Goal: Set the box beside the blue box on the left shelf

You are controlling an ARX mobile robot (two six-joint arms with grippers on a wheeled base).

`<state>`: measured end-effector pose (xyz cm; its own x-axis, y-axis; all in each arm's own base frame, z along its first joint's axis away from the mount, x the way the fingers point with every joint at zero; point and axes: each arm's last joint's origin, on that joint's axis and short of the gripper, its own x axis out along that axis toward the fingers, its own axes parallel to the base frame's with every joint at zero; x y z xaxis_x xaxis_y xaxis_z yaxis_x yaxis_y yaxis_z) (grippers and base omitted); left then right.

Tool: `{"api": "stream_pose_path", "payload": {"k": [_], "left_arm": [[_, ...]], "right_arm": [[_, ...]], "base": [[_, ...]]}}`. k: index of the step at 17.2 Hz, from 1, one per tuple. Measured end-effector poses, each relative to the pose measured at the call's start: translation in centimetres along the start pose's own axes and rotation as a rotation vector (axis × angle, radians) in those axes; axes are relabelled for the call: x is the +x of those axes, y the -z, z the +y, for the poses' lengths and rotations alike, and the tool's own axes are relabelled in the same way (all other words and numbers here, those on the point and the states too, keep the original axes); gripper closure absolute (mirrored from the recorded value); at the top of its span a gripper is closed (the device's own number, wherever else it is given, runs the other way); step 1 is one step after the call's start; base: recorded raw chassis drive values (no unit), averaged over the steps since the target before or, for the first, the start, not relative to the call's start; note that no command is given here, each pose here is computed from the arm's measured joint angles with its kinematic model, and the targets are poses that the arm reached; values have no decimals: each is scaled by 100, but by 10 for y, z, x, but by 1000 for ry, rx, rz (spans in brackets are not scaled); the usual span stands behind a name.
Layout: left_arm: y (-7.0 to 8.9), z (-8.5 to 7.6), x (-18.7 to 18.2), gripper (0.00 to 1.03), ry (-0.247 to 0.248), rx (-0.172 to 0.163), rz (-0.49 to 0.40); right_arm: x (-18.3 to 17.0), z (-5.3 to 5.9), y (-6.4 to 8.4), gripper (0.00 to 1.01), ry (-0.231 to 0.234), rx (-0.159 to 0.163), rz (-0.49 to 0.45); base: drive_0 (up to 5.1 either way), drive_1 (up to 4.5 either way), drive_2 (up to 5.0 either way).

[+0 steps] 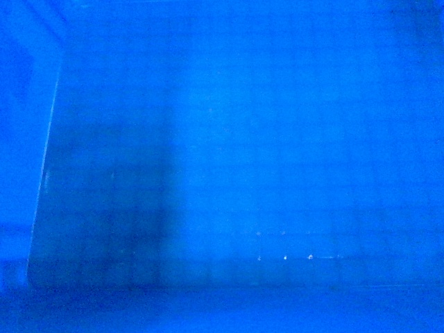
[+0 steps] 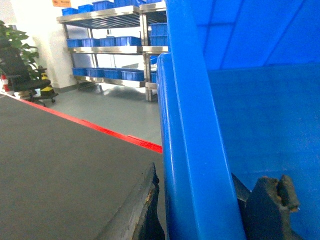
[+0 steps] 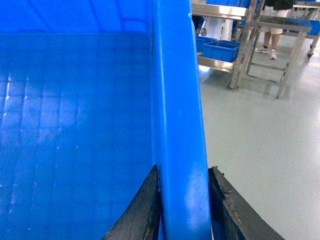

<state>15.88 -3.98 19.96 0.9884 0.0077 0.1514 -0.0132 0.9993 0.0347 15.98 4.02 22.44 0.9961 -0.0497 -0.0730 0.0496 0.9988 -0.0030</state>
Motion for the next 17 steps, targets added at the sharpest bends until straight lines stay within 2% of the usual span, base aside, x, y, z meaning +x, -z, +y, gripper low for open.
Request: {"api": "stream_pose_path", "payload": {"k": [17], "left_arm": [[0,0,0,72,0,0,1]], "right_arm": [[0,0,0,80,0,0,1]], "base": [[-154,-154,-154]]}}
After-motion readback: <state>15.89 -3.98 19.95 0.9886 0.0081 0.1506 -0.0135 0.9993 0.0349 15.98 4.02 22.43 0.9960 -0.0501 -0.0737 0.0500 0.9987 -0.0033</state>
